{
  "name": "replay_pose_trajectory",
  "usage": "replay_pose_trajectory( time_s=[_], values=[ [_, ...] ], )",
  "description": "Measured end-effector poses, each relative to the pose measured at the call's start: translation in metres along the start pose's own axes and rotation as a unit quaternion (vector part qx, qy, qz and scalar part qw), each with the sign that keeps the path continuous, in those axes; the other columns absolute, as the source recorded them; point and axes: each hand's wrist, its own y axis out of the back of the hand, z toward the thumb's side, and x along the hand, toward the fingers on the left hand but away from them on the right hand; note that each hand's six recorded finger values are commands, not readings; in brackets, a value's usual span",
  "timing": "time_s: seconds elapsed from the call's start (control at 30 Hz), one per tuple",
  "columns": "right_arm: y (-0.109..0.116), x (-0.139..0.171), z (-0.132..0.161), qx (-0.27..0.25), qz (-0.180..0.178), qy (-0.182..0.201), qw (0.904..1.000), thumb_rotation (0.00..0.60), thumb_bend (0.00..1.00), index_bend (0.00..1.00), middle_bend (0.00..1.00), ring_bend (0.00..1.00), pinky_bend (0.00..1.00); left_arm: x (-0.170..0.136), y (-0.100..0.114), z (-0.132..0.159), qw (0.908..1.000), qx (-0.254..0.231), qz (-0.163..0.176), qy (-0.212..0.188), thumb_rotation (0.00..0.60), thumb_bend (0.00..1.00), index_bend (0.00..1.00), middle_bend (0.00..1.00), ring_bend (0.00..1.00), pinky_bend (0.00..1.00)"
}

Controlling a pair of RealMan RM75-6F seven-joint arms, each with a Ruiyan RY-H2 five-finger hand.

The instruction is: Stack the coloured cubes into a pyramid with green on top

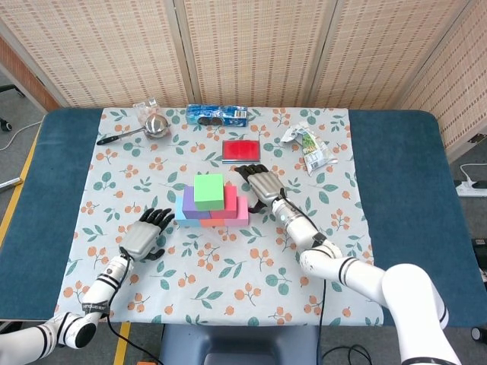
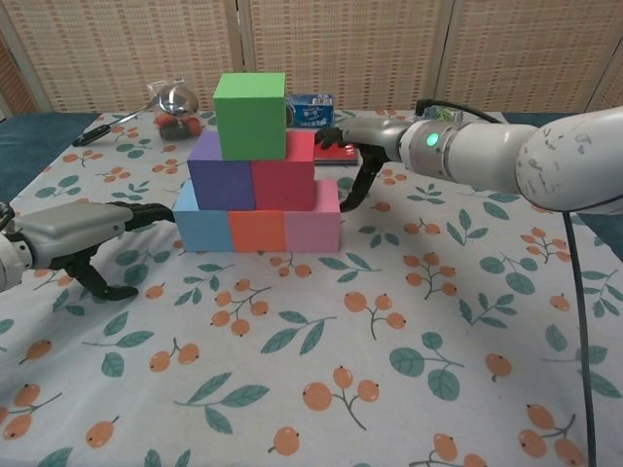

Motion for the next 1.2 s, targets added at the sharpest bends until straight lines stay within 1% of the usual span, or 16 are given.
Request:
replay_pose_trajectory(
  time_s=[0.2, 0.37, 0.5, 0.6, 0.7, 0.77, 0.87, 0.93, 1.07, 1.13, 1.2],
  values=[
    [0.007, 0.007, -0.006, 0.004, -0.005, -0.002, 1.0, 0.6, 0.0, 0.0, 0.04, 0.0, 0.0, -0.008, 0.004, -0.003, 1.0, -0.003, 0.006, 0.004, 0.6, 0.31, 0.0, 0.0, 0.0, 0.0],
    [0.015, 0.017, -0.012, 0.004, -0.011, -0.003, 0.9999, 0.6, 0.0, 0.0, 0.04, 0.0, 0.0, -0.017, 0.012, -0.009, 0.9998, -0.009, 0.015, 0.01, 0.6, 0.31, 0.0, 0.0, 0.0, 0.0],
    [0.029, 0.032, -0.021, 0.005, -0.021, -0.003, 0.9998, 0.6, 0.0, 0.0, 0.04, 0.0, 0.0, -0.032, 0.029, -0.019, 0.9989, -0.023, 0.035, 0.021, 0.6, 0.31, 0.0, 0.0, 0.0, 0.0],
    [0.043, 0.051, -0.031, 0.005, -0.035, -0.004, 0.9994, 0.6, 0.0, 0.0, 0.04, 0.0, 0.0, -0.051, 0.047, -0.035, 0.9968, -0.037, 0.06, 0.038, 0.6, 0.32, 0.0, 0.0, 0.0, 0.0],
    [0.062, 0.08, -0.047, 0.008, -0.06, -0.01, 0.9981, 0.6, 0.01, 0.0, 0.04, 0.0, 0.0, -0.076, 0.066, -0.059, 0.9924, -0.052, 0.091, 0.065, 0.6, 0.33, 0.0, 0.0, 0.0, 0.0],
    [0.074, 0.106, -0.063, 0.009, -0.085, -0.019, 0.9962, 0.6, 0.04, 0.0, 0.04, 0.0, 0.0, -0.096, 0.077, -0.075, 0.9883, -0.059, 0.112, 0.084, 0.6, 0.35, 0.0, 0.0, 0.0, 0.0],
    [0.092, 0.148, -0.095, 0.018, -0.127, -0.041, 0.9909, 0.6, 0.12, 0.0, 0.04, 0.0, 0.0, -0.121, 0.086, -0.091, 0.9813, -0.066, 0.144, 0.11, 0.6, 0.39, 0.01, 0.0, 0.0, 0.0],
    [0.099, 0.177, -0.113, 0.025, -0.154, -0.053, 0.9864, 0.6, 0.13, 0.0, 0.04, 0.0, 0.0, -0.14, 0.09, -0.101, 0.9753, -0.067, 0.166, 0.129, 0.6, 0.42, 0.03, 0.0, 0.0, 0.0],
    [0.097, 0.228, -0.138, 0.027, -0.196, -0.068, 0.9778, 0.6, 0.13, 0.0, 0.03, 0.0, 0.0, -0.179, 0.09, -0.122, 0.9624, -0.063, 0.199, 0.174, 0.6, 0.42, 0.04, 0.0, 0.0, 0.0],
    [0.092, 0.257, -0.152, 0.028, -0.218, -0.078, 0.9725, 0.6, 0.13, 0.0, 0.02, 0.0, 0.0, -0.201, 0.085, -0.131, 0.9557, -0.062, 0.208, 0.199, 0.6, 0.41, 0.04, 0.0, 0.0, 0.0],
    [0.086, 0.283, -0.163, 0.026, -0.235, -0.088, 0.9677, 0.6, 0.13, 0.0, 0.02, 0.0, 0.0, -0.218, 0.078, -0.137, 0.9515, -0.062, 0.208, 0.218, 0.6, 0.39, 0.03, 0.0, 0.0, 0.0]
  ],
)
